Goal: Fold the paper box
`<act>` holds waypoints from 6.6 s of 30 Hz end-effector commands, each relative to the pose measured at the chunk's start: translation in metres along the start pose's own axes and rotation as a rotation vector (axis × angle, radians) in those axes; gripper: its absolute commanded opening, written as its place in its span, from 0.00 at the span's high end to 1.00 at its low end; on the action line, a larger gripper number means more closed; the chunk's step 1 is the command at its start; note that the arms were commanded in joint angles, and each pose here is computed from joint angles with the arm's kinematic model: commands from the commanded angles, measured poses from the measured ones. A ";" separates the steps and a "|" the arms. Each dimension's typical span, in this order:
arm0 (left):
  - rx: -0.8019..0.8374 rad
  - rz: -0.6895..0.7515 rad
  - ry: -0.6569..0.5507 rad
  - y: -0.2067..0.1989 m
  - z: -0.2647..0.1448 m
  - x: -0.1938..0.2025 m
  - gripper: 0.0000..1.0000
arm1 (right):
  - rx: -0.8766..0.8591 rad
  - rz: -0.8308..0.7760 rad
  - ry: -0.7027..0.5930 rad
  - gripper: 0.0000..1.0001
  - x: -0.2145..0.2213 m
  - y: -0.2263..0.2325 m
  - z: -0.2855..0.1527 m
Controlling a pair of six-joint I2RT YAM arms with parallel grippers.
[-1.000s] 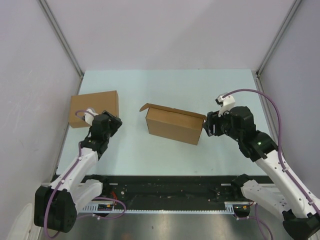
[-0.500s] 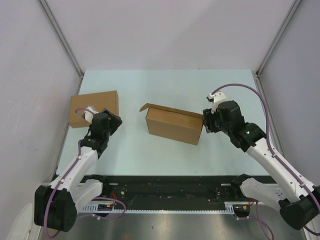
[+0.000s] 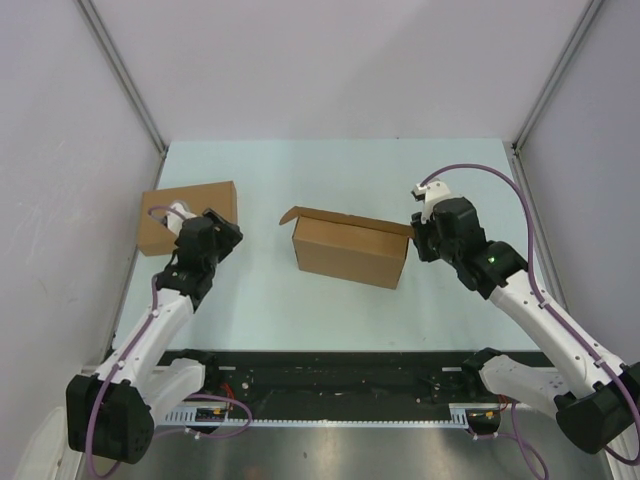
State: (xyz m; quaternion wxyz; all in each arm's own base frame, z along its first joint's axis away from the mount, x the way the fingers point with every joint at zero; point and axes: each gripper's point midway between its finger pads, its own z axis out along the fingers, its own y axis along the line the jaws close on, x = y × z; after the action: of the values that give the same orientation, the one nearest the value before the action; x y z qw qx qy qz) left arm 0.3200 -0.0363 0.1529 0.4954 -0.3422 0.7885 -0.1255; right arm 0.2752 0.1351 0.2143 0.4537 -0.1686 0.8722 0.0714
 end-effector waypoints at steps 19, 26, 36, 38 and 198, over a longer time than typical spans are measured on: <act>0.848 0.515 -0.097 -0.151 -0.083 -0.005 0.19 | 0.052 -0.035 -0.064 0.87 -0.023 -0.003 -0.007; 1.076 0.662 -0.055 -0.195 -0.097 -0.004 0.25 | 0.046 -0.037 -0.076 0.88 -0.025 -0.002 -0.011; 1.108 0.745 0.012 -0.187 -0.097 0.012 0.40 | 0.036 -0.037 -0.076 0.89 -0.025 0.001 -0.012; 1.032 0.753 0.024 -0.181 -0.084 0.012 0.48 | 0.035 -0.036 -0.080 0.89 -0.025 0.001 -0.013; 0.683 0.256 0.524 -0.204 -0.069 0.077 1.00 | 0.261 0.121 -0.050 1.00 -0.016 -0.007 0.046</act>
State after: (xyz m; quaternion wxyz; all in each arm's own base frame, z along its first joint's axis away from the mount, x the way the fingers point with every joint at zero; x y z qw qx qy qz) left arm 0.3296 -0.2206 0.2203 0.4050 -0.0044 0.8555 -0.3226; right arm 0.3266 0.1410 0.2128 0.5015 -0.0328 0.8645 -0.0059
